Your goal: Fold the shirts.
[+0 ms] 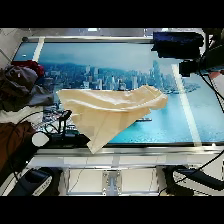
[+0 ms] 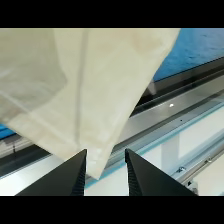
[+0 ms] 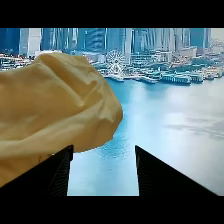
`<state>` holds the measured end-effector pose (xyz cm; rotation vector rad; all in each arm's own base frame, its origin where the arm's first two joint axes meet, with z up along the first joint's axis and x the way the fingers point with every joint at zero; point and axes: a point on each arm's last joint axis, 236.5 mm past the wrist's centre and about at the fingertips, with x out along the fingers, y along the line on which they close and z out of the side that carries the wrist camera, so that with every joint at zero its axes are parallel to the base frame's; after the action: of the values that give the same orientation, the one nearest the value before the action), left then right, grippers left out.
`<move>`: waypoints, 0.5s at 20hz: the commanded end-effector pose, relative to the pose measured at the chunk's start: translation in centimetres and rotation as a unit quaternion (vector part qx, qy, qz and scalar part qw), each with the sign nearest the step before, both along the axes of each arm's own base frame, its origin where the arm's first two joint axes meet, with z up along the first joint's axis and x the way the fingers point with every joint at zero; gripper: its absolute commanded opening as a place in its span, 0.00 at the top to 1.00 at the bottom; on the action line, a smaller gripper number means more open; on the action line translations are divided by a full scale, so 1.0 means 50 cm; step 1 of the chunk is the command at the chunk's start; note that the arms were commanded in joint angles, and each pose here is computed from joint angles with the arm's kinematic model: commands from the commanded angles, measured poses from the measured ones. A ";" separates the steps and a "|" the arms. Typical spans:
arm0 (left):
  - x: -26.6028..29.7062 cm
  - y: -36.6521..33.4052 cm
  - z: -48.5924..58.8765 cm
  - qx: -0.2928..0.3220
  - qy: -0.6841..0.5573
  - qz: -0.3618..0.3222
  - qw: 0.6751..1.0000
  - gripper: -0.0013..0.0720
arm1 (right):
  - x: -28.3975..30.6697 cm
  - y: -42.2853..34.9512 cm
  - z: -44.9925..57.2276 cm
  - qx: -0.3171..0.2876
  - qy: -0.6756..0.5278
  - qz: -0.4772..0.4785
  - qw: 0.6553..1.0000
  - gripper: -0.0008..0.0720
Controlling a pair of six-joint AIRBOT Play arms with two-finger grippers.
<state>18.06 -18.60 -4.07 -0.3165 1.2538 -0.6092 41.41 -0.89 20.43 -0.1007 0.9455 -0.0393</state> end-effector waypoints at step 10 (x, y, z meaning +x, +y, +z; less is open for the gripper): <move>-0.066 -0.008 -0.083 0.013 0.211 0.119 0.970 0.28 | -0.015 0.000 -0.009 0.000 0.019 0.001 1.000 0.38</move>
<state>13.99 -17.81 -7.77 -0.4392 1.6257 -0.3774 40.86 -0.84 20.04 -0.0997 0.9742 -0.0364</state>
